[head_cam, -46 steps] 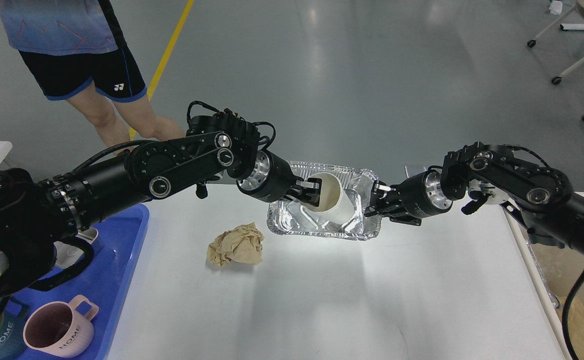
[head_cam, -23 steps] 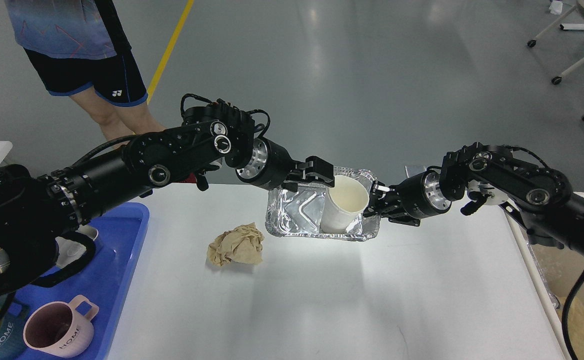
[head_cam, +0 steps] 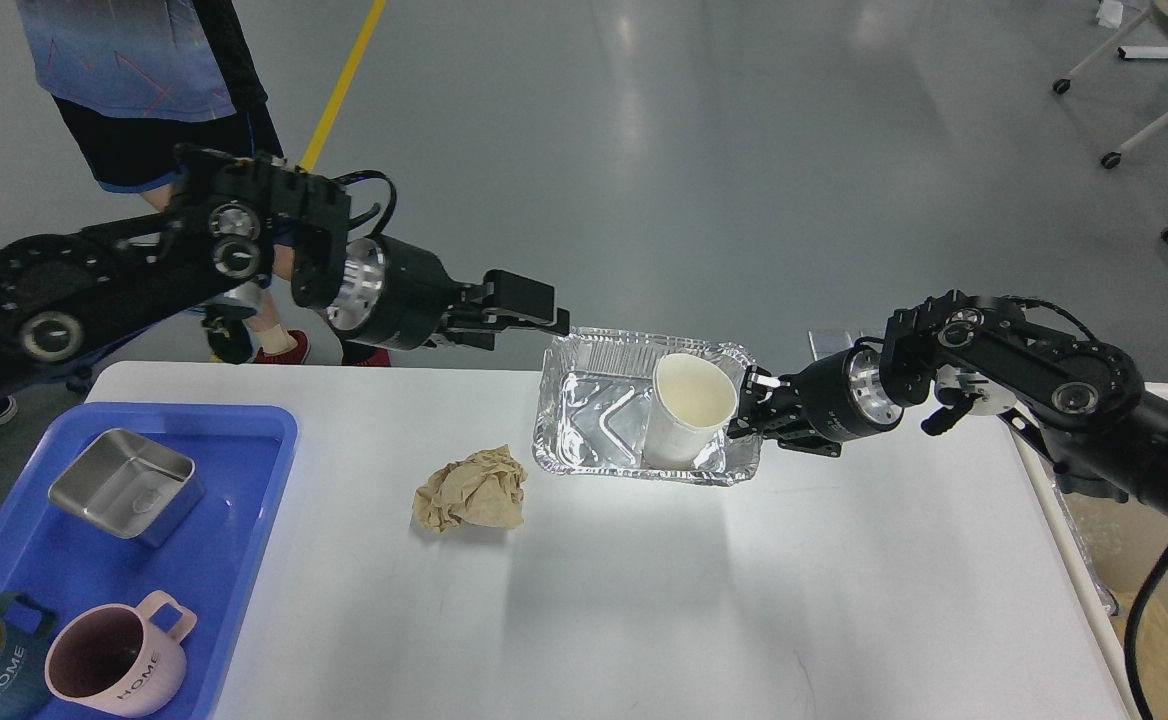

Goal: Tidy desktop
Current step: 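Release the cup and withdraw the left gripper from the foil tray, then reach the left gripper to the crumpled brown paper bag and grasp it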

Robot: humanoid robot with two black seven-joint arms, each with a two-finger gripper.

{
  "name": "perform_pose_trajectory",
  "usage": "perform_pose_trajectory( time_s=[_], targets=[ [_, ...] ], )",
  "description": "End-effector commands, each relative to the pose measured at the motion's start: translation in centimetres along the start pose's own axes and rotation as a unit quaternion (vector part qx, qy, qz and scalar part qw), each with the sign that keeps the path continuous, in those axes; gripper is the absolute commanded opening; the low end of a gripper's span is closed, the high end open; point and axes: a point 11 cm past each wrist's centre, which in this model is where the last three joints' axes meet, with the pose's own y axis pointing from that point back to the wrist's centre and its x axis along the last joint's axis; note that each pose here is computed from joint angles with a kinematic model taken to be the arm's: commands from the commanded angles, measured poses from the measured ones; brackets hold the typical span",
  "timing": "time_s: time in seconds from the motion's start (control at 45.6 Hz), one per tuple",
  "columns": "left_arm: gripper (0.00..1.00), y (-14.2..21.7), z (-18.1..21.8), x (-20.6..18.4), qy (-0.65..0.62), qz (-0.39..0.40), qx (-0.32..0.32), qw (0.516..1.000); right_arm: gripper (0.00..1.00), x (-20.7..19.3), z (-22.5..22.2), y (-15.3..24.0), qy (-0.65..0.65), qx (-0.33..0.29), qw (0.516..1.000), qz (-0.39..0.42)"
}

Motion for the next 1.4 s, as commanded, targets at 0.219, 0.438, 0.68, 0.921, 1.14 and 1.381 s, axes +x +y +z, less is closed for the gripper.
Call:
perform_pose_trajectory(
  time_s=[0.219,0.438,0.68,0.921,1.14,1.381],
  targets=[
    [0.86,11.1,-9.4,-5.1,0.064,0.039,0.094,0.993,0.00,-0.2,-0.1,-0.2,0.000,0.001,1.000,-0.002],
    [0.77,16.8,-11.5,-5.2,0.096,0.097,0.095,0.986,0.00,-0.1,0.0,-0.2,-0.001,0.000,1.000,-0.002],
    [0.81,21.8,-13.2,-5.9,0.150,0.142,0.099,0.973,0.00,-0.4,0.5,-0.4,-0.004,-0.002,1.000,-0.004],
    [0.87,18.1,-14.2,-6.6,0.167,0.105,0.091,0.976,0.00,-0.5,0.3,-0.6,-0.002,-0.003,1.000,-0.005],
    [0.97,12.0,-13.8,-5.1,0.213,0.077,0.036,0.973,0.00,-0.2,0.5,-0.2,-0.007,0.000,1.000,-0.001],
    [0.97,4.5,-16.2,-4.6,0.253,0.074,0.040,0.964,0.00,-0.3,1.1,-0.3,-0.015,0.001,1.000,-0.001]
  ],
)
